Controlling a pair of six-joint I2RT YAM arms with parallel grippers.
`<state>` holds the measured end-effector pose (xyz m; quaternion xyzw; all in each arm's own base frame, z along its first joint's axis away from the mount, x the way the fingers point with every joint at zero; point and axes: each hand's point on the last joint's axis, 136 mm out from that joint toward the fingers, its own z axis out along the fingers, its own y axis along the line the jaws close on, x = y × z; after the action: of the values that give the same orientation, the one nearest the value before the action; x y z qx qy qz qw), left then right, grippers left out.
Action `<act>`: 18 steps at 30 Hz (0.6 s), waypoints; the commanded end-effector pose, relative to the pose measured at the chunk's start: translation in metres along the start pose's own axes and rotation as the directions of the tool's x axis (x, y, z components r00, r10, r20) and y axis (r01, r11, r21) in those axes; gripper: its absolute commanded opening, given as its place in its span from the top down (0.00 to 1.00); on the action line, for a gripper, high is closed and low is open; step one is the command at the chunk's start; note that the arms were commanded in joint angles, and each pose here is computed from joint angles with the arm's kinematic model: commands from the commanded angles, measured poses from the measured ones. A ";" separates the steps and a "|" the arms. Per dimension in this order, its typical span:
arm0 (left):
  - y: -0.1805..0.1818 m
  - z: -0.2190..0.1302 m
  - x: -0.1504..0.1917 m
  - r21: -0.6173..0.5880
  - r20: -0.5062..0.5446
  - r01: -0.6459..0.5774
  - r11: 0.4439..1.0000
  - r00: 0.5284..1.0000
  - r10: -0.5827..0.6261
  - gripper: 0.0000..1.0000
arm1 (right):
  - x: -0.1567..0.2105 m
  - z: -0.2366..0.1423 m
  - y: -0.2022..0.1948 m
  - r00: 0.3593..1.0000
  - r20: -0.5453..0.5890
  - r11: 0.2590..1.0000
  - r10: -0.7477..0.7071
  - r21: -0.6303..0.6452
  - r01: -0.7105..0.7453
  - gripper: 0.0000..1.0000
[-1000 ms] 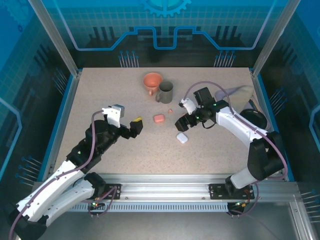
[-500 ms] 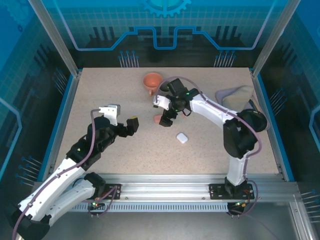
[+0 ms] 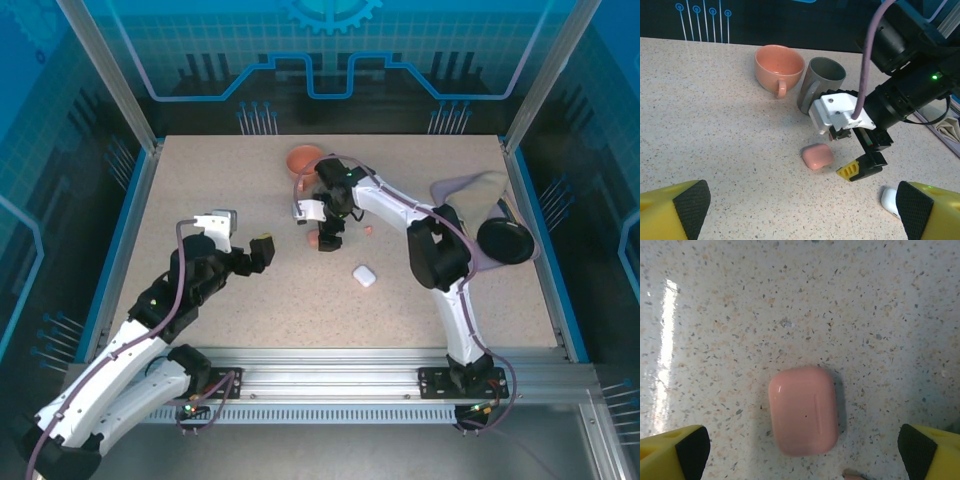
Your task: Insert the wireless bluetooth earbuds into the charging case
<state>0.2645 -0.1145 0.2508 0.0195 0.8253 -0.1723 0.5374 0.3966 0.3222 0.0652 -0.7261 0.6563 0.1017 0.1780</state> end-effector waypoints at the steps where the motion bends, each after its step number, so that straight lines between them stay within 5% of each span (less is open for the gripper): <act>1: -0.003 0.000 -0.002 0.021 -0.008 -0.023 1.000 1.000 0.023 0.01 | 0.009 0.012 0.008 0.998 -0.064 0.998 -0.026 -0.061 0.022 0.02; 18: -0.008 0.008 0.002 0.047 -0.027 -0.022 0.999 0.999 0.023 0.01 | 0.028 0.051 0.010 0.987 -0.158 0.991 0.029 -0.123 -0.049 0.17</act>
<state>0.2675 -0.1238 0.2397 0.0416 0.8359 -0.1780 0.5176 0.4013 0.3130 0.0180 -0.7285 0.6721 0.0865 0.1001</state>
